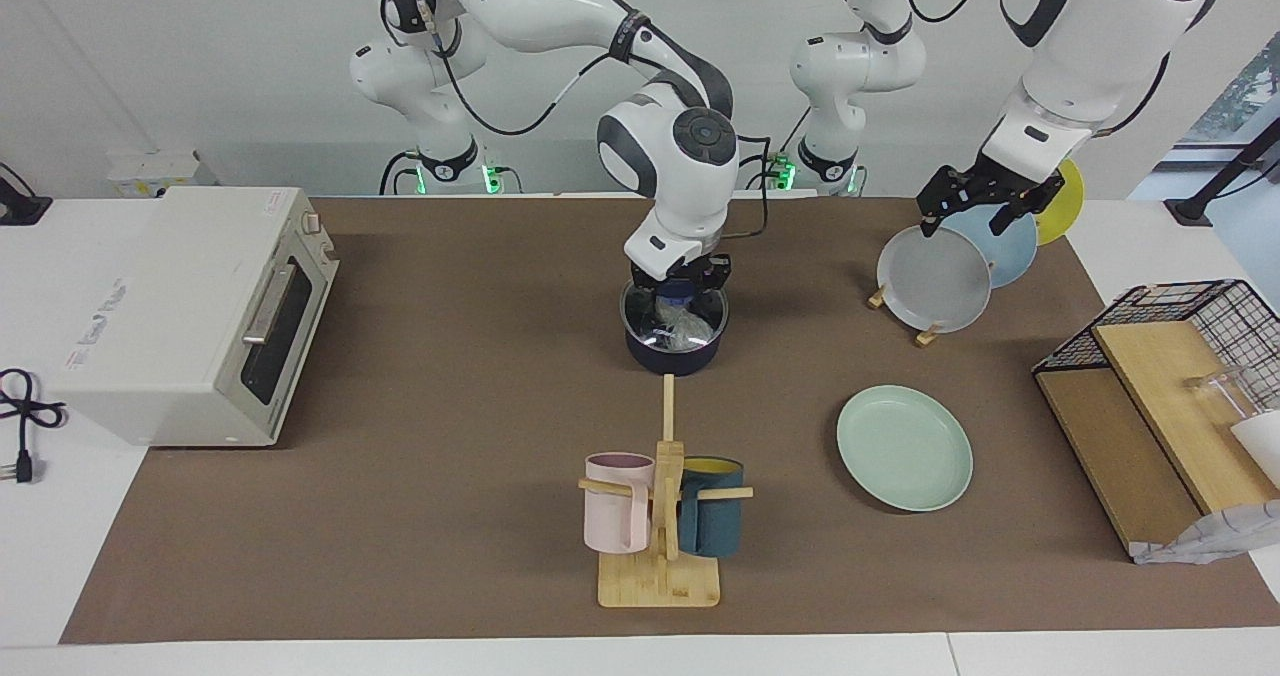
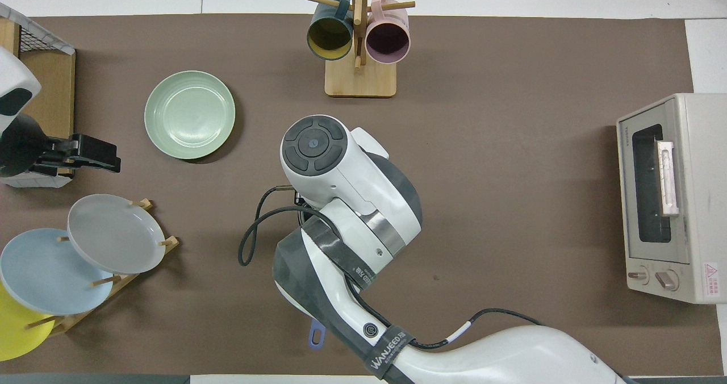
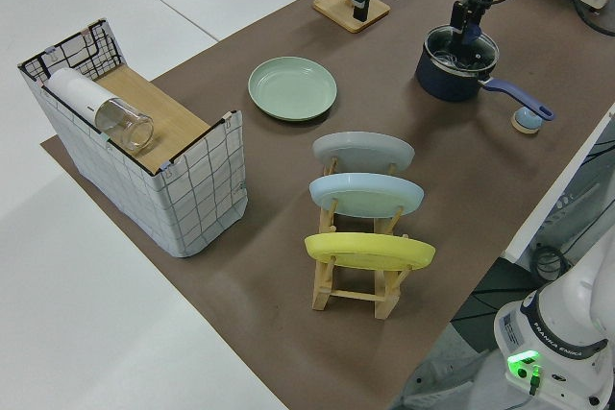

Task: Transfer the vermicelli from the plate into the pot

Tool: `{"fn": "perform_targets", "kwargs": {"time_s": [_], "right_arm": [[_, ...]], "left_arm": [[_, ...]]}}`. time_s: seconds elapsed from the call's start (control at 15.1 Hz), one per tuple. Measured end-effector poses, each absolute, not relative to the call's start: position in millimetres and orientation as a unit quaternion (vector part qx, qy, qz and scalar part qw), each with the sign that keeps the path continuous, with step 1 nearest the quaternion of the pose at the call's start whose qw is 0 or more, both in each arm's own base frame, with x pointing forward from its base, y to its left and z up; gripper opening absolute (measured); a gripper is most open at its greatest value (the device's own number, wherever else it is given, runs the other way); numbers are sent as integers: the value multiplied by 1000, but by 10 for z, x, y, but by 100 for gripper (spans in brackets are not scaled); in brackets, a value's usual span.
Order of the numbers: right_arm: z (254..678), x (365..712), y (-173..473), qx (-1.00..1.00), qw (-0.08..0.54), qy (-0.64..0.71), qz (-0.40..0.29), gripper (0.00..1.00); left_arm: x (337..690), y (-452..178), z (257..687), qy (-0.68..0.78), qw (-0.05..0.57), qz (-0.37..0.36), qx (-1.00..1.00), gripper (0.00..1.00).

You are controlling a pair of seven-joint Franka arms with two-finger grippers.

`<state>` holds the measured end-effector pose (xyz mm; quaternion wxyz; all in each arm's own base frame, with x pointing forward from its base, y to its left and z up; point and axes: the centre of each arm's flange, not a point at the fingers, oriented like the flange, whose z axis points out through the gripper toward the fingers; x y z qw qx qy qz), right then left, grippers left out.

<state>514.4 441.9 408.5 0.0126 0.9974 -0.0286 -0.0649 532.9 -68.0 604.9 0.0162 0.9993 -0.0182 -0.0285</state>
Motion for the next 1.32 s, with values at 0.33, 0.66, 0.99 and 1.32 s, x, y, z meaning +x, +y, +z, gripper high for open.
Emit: {"fn": "perform_targets", "kwargs": {"time_s": [0.33, 0.66, 0.99, 1.32], "right_arm": [[4043, 5115, 4437, 997, 14, -28, -67, 67], [4024, 5103, 4453, 997, 13, -27, -65, 73], [4137, 5157, 4402, 998, 9, -32, -55, 100], [4679, 5577, 3715, 999, -8, -43, -18, 100]], "left_arm": [[5329, -680, 6049, -18, 16, -29, 999, 100], [5329, -680, 6049, -18, 16, -29, 999, 100], [5329, -680, 6049, -18, 16, -29, 999, 100], [5329, -680, 6049, -18, 16, -29, 999, 100]]}}
